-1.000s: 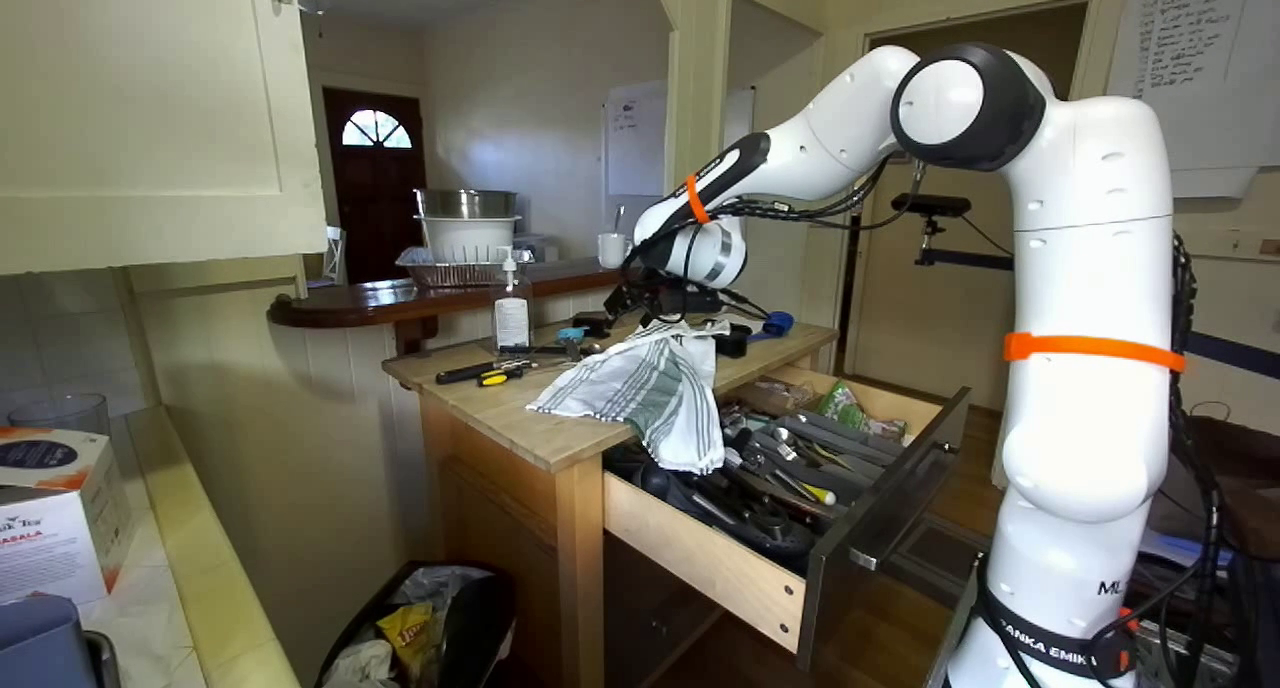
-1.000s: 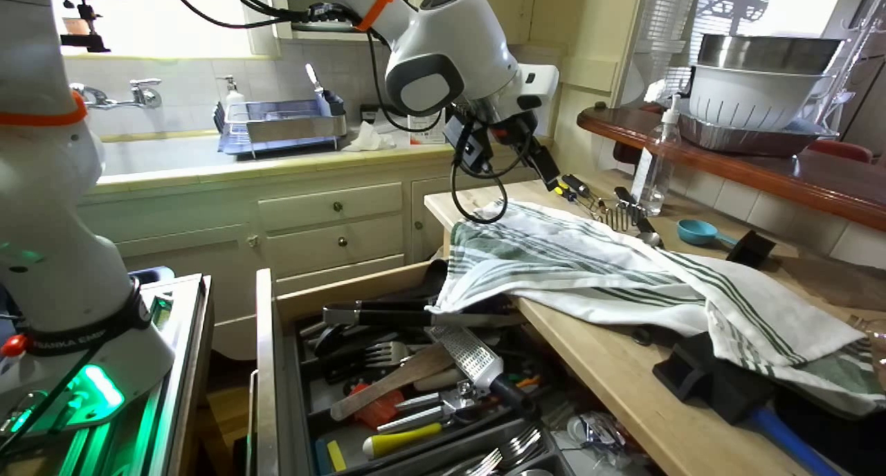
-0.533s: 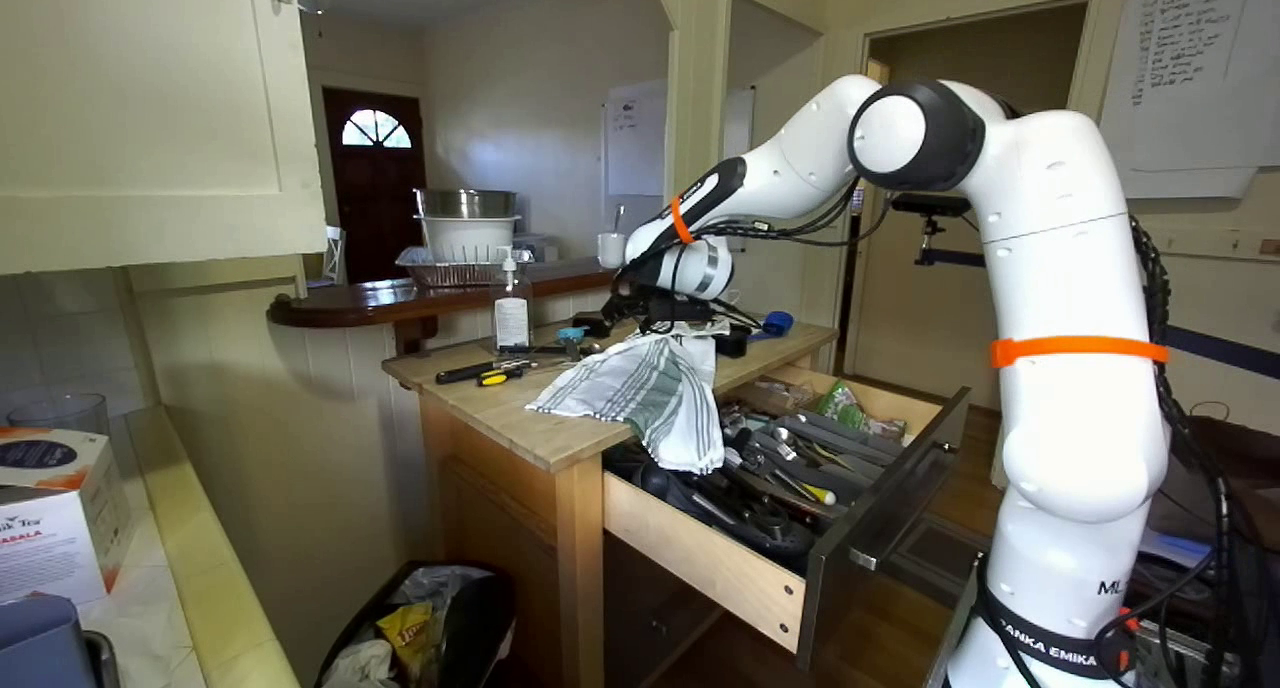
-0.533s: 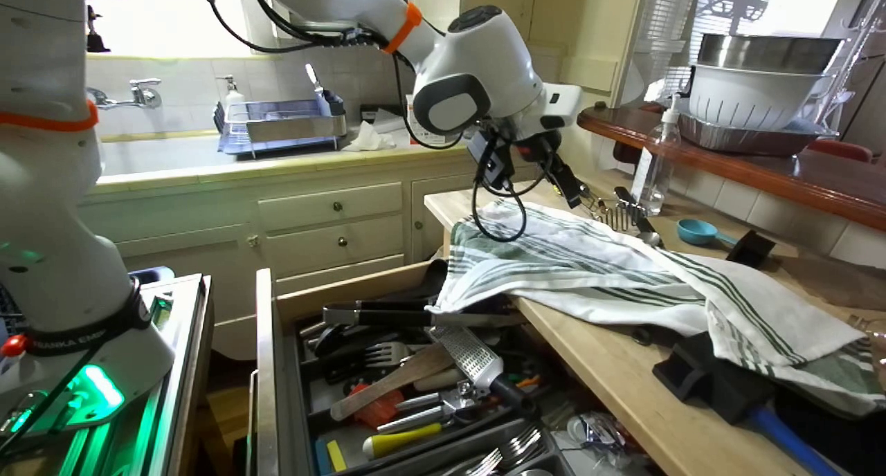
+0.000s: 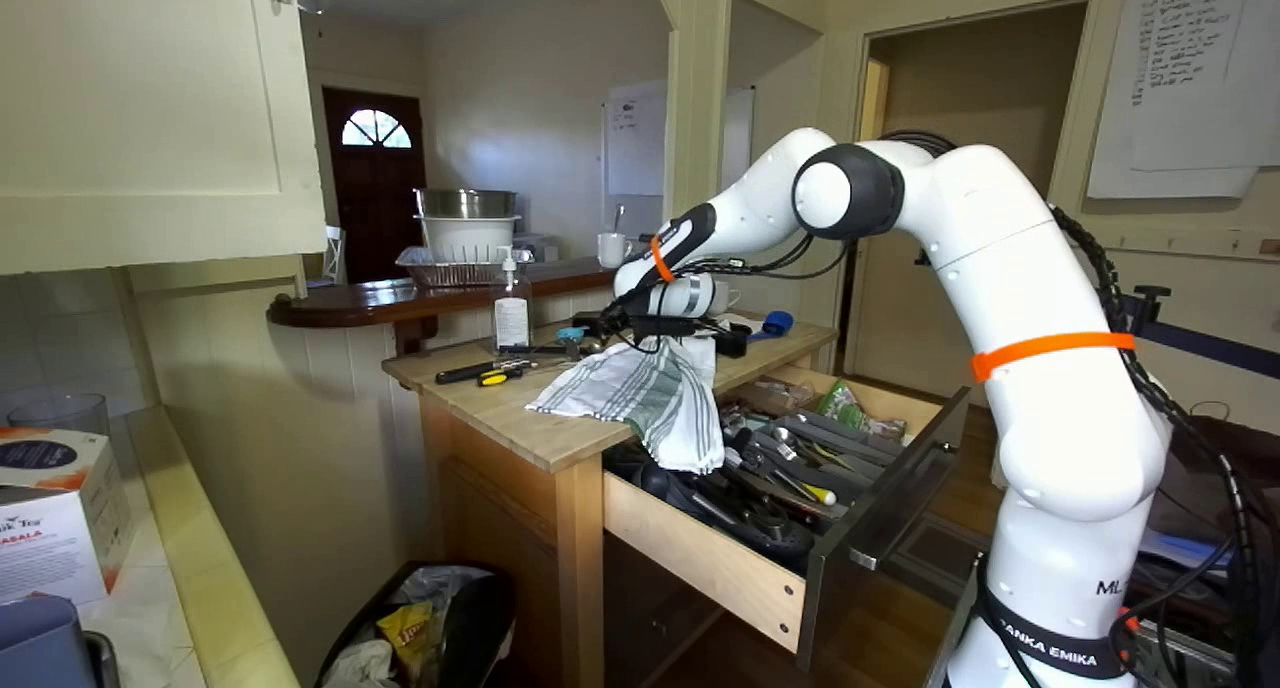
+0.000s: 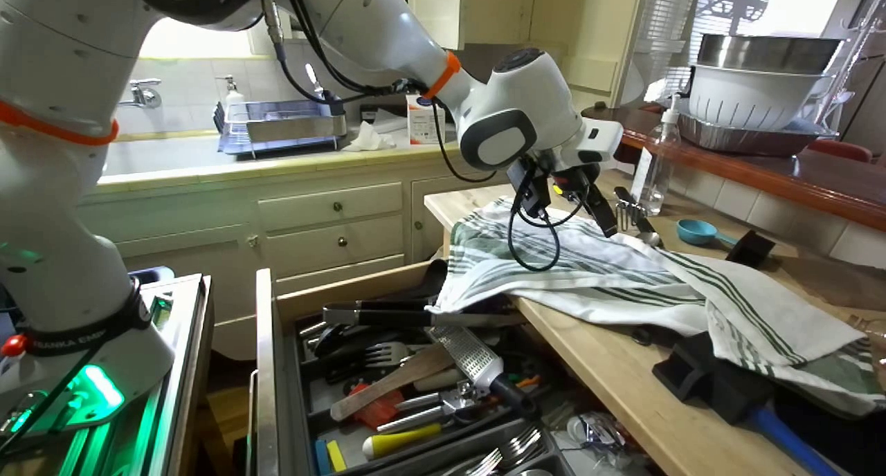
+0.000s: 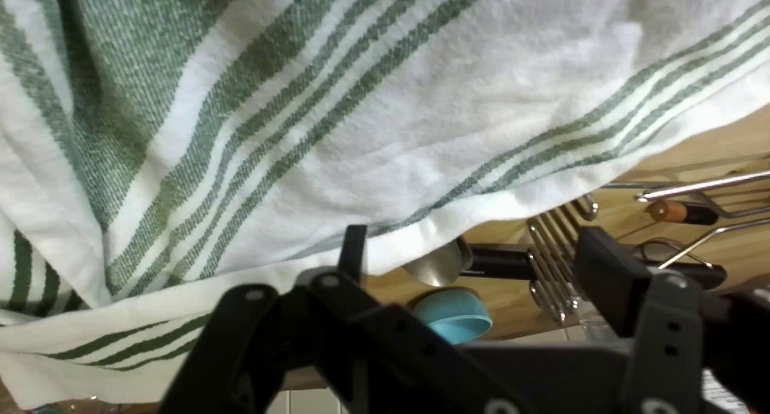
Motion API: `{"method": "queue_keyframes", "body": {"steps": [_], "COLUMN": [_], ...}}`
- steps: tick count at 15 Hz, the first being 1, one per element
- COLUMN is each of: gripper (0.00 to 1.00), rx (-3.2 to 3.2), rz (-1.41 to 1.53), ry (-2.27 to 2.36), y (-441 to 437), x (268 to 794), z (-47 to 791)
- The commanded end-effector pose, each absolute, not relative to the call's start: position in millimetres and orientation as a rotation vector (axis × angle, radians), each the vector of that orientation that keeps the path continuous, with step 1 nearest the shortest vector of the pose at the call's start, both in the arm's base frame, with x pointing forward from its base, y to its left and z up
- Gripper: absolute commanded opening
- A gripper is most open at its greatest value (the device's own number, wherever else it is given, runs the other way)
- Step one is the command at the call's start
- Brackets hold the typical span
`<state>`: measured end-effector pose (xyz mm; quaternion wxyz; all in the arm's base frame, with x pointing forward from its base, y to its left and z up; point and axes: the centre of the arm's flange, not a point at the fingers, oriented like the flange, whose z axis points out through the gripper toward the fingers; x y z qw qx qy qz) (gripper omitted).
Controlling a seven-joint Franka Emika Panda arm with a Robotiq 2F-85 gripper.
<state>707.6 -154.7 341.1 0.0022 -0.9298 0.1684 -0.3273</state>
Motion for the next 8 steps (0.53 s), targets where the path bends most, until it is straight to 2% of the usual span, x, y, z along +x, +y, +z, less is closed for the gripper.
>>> {"method": "queue_keyframes", "body": {"steps": [1,2,3,4,5,7,8], "gripper": [0.82,0.75,0.74,0.64,0.6,0.46,0.43], "rx": [-2.949,-2.954,-2.96,-2.961,-2.964,-2.969,-2.974], "rz": [-0.981,-0.975,-0.967,-0.959,-0.954,-0.946,-0.947], "ry": [0.598,0.615,0.629,0.642,0.65,0.654,0.644], "y": [-164.4,-167.6,-170.5,-172.3,-173.6,-173.2,-171.8], "x": [732.2,733.8,735.5,737.4,739.1,742.1,743.4], "z": [322.1,316.6,311.1,306.3,302.1,297.0,296.6]}}
